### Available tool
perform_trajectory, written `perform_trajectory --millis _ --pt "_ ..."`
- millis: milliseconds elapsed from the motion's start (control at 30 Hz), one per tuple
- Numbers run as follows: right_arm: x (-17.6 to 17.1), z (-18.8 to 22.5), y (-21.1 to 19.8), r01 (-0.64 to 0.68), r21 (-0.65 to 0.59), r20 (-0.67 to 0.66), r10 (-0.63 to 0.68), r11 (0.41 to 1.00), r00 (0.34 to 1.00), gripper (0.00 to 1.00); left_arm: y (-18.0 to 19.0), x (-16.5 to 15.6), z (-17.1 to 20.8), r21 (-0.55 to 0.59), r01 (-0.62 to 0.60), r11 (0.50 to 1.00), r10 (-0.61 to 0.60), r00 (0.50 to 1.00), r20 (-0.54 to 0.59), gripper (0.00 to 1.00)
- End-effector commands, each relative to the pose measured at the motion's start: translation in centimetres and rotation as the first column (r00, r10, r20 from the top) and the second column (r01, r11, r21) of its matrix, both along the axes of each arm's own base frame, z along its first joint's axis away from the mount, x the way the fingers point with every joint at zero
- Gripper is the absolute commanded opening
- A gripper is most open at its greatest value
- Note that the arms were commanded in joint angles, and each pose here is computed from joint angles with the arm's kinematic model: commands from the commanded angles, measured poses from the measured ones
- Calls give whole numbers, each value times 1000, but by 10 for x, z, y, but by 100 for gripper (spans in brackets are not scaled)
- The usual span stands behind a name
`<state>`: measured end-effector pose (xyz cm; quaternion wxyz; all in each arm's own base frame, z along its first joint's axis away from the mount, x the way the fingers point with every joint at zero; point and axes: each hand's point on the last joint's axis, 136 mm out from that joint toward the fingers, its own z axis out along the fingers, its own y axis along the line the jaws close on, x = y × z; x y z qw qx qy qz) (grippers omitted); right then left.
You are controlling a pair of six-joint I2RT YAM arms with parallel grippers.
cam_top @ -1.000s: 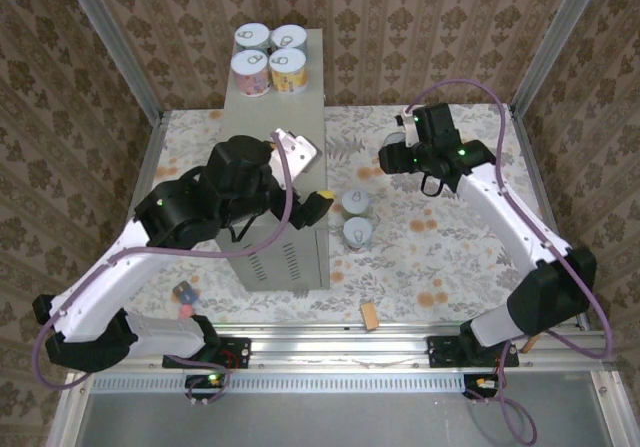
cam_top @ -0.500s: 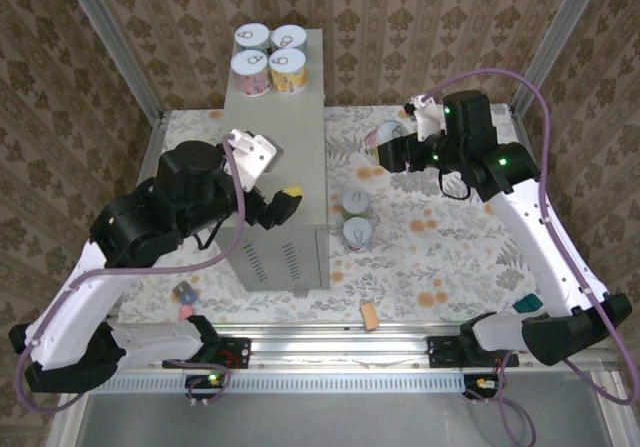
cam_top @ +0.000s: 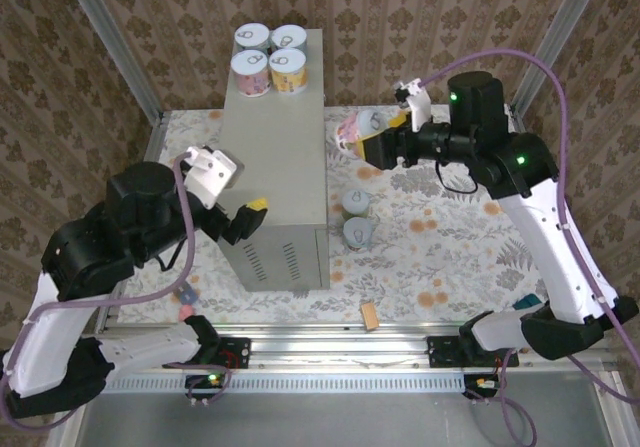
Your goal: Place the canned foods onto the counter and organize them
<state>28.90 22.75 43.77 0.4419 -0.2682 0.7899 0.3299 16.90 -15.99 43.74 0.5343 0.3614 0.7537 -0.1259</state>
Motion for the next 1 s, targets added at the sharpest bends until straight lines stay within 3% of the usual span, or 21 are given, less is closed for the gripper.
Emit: perform_trajectory --millis 0,400,733,967 --pt "1 2 16 -28 -44 23 29 999 999 70 15 -2 3 18 -36 999 36 999 24 100" --pt "8 -10 61 -44 -219 38 53 975 998 69 29 -9 0 6 -54 999 53 998 43 100" --pt "19 -30 103 -33 -408 68 67 912 995 71 30 -10 2 1 -43 999 43 997 71 100" --pt "21 -28 129 -62 -391 86 103 918 991 74 29 7 2 34 -107 994 103 989 104 100"
